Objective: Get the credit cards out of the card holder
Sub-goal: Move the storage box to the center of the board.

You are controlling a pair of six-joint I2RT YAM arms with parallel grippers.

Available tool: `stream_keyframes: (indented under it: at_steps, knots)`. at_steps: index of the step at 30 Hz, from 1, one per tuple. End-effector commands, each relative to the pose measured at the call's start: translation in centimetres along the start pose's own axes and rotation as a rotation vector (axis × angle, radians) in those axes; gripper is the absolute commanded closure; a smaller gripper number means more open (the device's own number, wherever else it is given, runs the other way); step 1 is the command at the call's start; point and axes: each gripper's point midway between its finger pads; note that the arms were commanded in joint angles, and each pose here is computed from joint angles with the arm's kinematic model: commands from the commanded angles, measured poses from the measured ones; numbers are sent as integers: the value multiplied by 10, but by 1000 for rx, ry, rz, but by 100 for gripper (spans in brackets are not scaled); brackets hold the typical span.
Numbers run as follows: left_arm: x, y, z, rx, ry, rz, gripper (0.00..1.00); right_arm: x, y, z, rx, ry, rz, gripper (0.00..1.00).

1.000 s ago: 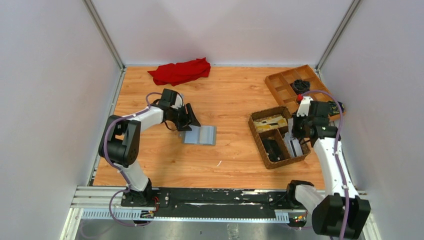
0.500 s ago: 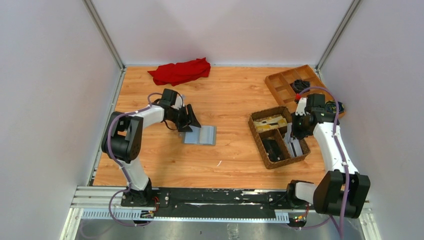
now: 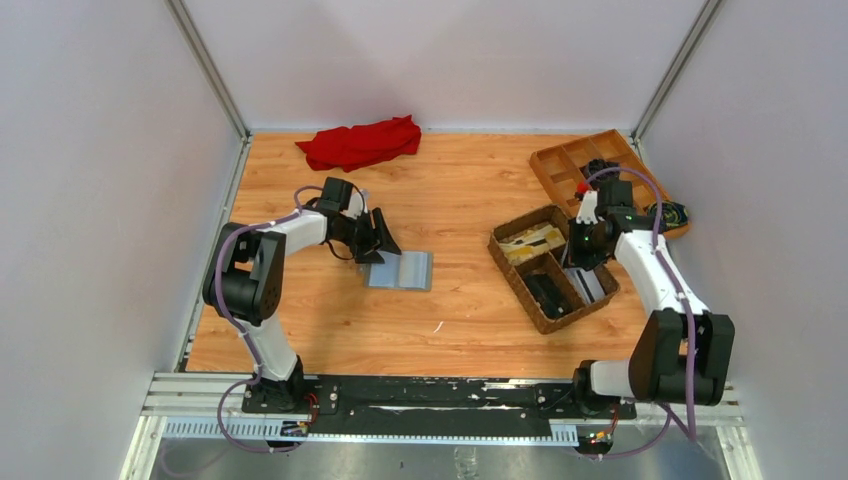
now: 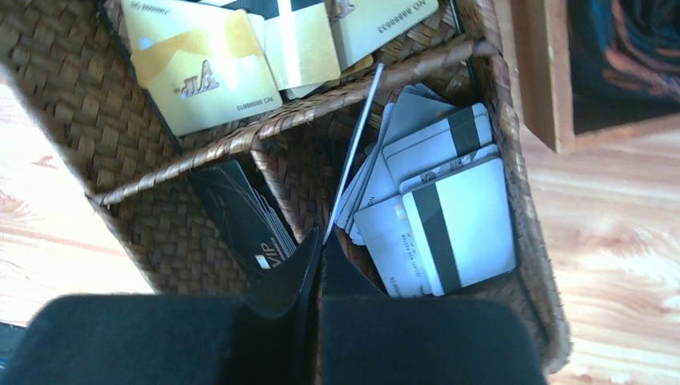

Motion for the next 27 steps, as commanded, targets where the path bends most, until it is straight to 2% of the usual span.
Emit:
stream_keyframes:
  at_steps: [1,5,12,21,27]
  knots:
    - [0,0,2,-4,8,7,39,19,-25,17,-5,-65,-52,100]
    - [0,-1,1,-8,10,8,39,19,-32,19,-15,-76,-41,100]
    - [0,0,2,-7,6,10,39,-3,-11,-8,-79,57,24,100]
    - [1,1,3,-11,9,17,39,-27,-7,-9,-223,46,58,100]
    - [2,2,2,-12,13,25,39,-36,2,-19,-278,97,163,100]
Point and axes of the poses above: each gripper's point midway between its finger pads, its own x axis out along the fingers, its own z axis along the line the jaws close on, y = z × x, and after that the axes turned 11 degrees about -x, right-handed
